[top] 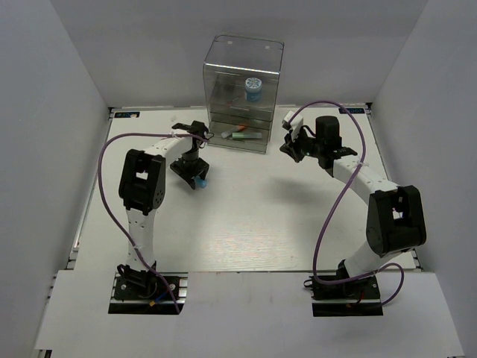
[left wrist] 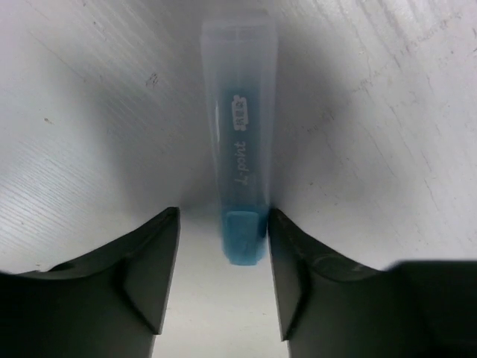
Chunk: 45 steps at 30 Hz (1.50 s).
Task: Sort the stationery into containers
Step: Pick up the pen from the center of the board, then place the pen in the drawer.
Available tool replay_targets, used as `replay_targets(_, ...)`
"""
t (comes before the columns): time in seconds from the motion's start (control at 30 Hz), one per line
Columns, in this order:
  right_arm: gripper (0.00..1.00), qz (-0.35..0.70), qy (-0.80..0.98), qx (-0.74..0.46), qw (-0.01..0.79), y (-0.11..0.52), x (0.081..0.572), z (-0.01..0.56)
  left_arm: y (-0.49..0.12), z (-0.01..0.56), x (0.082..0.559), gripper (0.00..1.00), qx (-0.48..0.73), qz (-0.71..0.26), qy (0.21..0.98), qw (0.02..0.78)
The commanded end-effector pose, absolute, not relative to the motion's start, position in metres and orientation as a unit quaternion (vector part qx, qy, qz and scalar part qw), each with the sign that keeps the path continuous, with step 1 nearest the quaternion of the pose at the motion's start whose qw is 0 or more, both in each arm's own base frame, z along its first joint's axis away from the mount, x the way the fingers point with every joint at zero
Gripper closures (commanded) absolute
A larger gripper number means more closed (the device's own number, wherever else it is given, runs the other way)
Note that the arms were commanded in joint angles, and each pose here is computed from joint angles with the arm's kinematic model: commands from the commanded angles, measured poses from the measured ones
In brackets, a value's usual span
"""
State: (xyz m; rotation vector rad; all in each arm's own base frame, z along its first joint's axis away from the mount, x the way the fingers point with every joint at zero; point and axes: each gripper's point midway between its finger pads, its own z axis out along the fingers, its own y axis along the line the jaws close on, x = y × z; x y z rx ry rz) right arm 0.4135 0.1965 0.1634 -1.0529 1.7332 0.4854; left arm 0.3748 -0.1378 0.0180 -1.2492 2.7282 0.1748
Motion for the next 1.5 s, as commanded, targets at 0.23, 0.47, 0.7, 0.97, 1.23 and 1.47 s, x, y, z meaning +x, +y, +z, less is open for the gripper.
replay_targets(0.23,0.72,0.204,0.699,-0.445,0.522,0.196,0.409,0.182,-0.153,0.043,0.4,0.7,-0.41,-0.016,0.905,0.109)
replay_targets(0.47,0.1,0.212,0.691,-0.463,0.513,0.199,0.403,0.176,-0.224,0.134,0.454,0.9,-0.345,-0.252,0.881,0.203)
replay_targets(0.7,0.1,0.208,0.69,-0.465,0.514,0.199,0.403,0.175,-0.254,0.196,0.494,0.95,-0.361,-0.373,0.818,0.246)
replay_targets(0.97,0.1,0.201,0.693,-0.458,0.52,0.196,0.404,0.178,-0.265,0.197,0.54,0.94,-0.458,-0.428,0.741,0.24)
replay_targets(1.23,0.1,0.2,0.692,-0.456,0.522,0.196,0.405,0.179,-0.278,0.19,0.565,0.91,-0.479,-0.432,0.729,0.229)
replay_targets(1.47,0.1,0.2,0.691,-0.456,0.525,0.197,0.408,0.181,-0.282,0.175,0.57,0.85,-0.485,-0.427,0.732,0.217)
